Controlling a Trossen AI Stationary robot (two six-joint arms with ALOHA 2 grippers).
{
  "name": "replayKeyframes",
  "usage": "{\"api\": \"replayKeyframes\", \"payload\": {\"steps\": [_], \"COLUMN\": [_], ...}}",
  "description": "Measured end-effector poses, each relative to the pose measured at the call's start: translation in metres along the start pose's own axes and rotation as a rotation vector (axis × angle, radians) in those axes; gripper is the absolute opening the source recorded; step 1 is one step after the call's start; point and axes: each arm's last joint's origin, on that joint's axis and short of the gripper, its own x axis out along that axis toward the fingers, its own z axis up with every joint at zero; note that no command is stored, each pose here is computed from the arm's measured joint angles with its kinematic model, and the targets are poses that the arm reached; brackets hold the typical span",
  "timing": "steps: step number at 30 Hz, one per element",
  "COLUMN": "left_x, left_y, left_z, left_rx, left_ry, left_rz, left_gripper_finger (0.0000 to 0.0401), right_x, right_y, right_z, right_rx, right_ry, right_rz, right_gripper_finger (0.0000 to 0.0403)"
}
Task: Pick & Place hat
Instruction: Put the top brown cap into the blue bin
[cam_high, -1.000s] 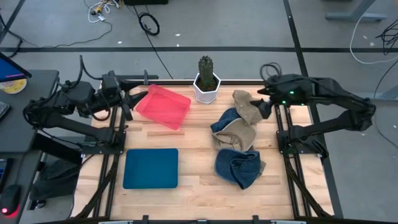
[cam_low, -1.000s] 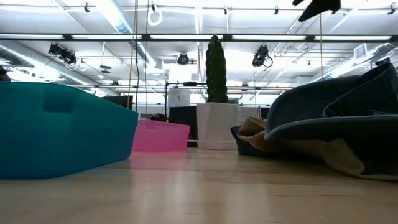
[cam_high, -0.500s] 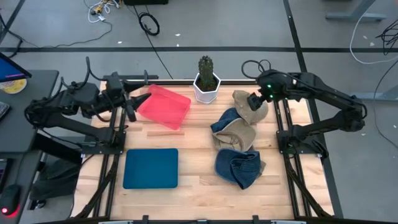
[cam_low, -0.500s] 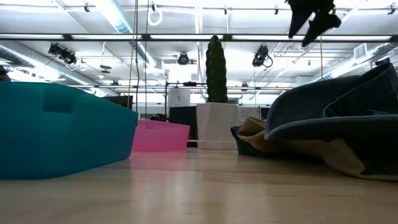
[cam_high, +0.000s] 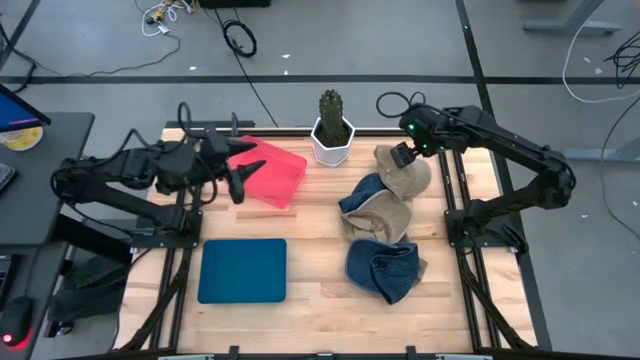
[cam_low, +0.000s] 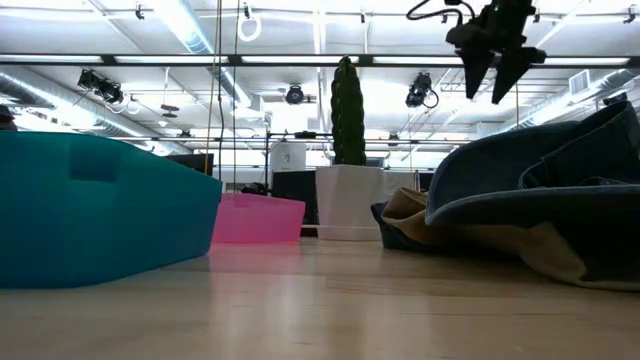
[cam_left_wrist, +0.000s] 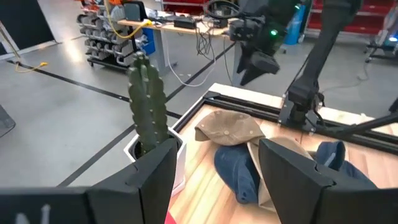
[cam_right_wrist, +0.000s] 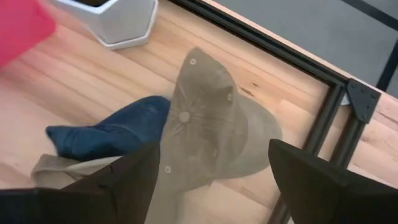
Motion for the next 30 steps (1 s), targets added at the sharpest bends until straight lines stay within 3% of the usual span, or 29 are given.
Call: {"api": "replayKeyframes", "payload": {"steps": [10,17,30], "left_x": [0.003,0.003,0.004], "left_y": [-0.004,-0.004,-0.004], "left_z": [-0.001,-0.001,-0.001], "left_rx": [0.004,0.004,-0.001], "left_ry": [0.013,0.011,0.012], "left_rz": [-0.048,-0.049,-0.049], "left_gripper_finger": [0.0232,0.0232,0.0232], "right_x": [0.061,0.102,0.144], "right_y": [-0.015,-0.024,-0.039], "right_z": [-0.011,-0.017,-0.026], "right_rx": [0.056,0.137,0.219], "right_ry": [0.126,0.145,0.116], "right_rz": [-0.111,-0.041,0.030], "right_gripper_finger": [0.0302,0.0302,0.0302]}}
